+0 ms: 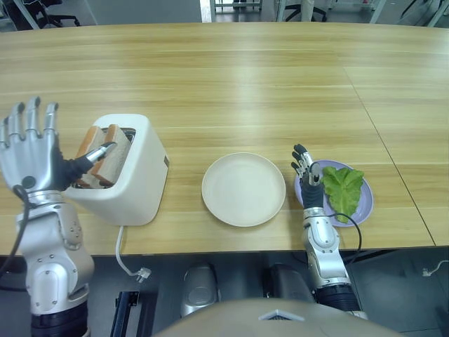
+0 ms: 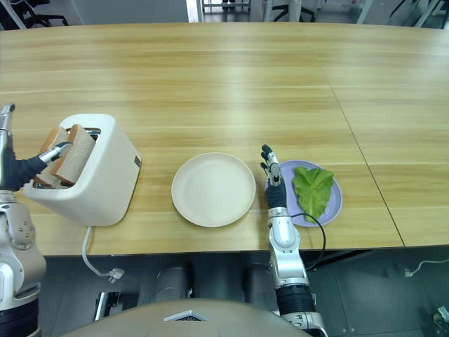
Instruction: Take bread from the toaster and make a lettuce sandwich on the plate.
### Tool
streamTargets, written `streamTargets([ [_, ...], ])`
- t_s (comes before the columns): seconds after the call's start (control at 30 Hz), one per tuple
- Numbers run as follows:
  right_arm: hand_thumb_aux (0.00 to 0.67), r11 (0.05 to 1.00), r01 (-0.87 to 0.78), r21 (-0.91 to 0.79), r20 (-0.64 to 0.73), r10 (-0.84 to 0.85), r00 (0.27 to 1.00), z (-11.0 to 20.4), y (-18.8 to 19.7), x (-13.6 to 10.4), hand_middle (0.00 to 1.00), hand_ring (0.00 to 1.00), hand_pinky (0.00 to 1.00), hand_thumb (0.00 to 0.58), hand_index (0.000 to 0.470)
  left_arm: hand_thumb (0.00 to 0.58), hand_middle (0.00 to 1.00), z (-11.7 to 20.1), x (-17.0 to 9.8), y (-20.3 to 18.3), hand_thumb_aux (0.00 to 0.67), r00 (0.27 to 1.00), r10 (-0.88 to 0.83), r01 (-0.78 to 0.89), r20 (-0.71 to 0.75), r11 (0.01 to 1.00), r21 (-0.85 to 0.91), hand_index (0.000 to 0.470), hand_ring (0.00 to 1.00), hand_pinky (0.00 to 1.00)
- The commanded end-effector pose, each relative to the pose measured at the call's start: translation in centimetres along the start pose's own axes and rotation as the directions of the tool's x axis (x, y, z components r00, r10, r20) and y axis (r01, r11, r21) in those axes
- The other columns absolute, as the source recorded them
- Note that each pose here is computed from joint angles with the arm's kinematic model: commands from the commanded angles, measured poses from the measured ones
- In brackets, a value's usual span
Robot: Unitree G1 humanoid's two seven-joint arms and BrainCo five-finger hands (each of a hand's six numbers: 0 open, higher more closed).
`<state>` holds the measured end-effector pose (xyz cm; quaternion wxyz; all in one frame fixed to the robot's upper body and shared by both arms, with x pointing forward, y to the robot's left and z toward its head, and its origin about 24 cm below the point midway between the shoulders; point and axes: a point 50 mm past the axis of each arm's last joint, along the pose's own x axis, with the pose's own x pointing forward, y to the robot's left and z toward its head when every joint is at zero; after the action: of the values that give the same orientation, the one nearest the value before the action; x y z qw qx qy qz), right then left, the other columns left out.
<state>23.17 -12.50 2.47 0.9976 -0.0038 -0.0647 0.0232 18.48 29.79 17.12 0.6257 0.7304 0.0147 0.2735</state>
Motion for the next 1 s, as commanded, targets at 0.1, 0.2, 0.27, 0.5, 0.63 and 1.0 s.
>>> streamTargets([
  [0.1, 0.0, 1.0, 0.018, -0.009, -0.018, -0.018, 1.0, -0.1, -0.5, -0.4, 0.0, 0.0, 0.0, 0.0, 0.0, 0.0, 0.0, -2.8, -0.1, -1.2, 0.0, 0.986, -0.137, 0.135, -0.092, 0.991, -0.023, 0.0, 0.0, 0.0],
  [0.2, 0.0, 1.0, 0.025, -0.011, -0.02, -0.025, 0.999, -0.1, -0.7, -0.6, 0.0, 0.0, 0.0, 0.0, 0.0, 0.0, 0.0, -3.2, 0.1, -1.0, 0.0, 0.984, -0.149, 0.146, -0.1, 0.989, -0.035, 0.0, 0.0, 0.0],
  [0.27, 0.0, 0.999, 0.029, -0.013, -0.019, -0.029, 0.999, -0.1, -0.8, -0.7, 0.0, 0.0, 0.0, 0.0, 0.0, 0.0, 0.0, -3.3, 0.1, -1.5, 0.0, 0.979, -0.176, 0.173, -0.099, 0.984, -0.033, 0.0, 0.0, 0.0],
  [0.5, 0.0, 0.999, 0.042, -0.017, -0.019, -0.042, 0.999, 0.0, -1.2, -1.0, 0.0, 0.0, 0.0, 0.0, 0.0, 0.0, 0.0, -2.8, -0.3, -3.5, 0.0, 0.959, -0.269, 0.267, -0.089, 0.963, -0.038, 0.0, 0.0, 0.0],
  [0.63, 0.0, 0.999, 0.04, -0.019, -0.02, -0.04, 0.999, 0.1, -1.2, -1.0, 0.0, 0.0, 0.0, 0.0, 0.0, 0.0, 0.0, -2.3, -0.5, -4.2, 0.0, 0.953, -0.297, 0.294, -0.065, 0.954, -0.052, 0.0, 0.0, 0.0],
  [1.0, 0.0, 0.999, 0.047, -0.02, -0.018, -0.047, 0.999, 0.2, -1.4, -1.0, 0.0, 0.0, 0.0, 0.0, 0.0, 0.0, 0.0, -1.7, -1.1, -5.1, 0.0, 0.933, -0.357, 0.354, -0.043, 0.933, -0.066, 0.0, 0.0, 0.0],
])
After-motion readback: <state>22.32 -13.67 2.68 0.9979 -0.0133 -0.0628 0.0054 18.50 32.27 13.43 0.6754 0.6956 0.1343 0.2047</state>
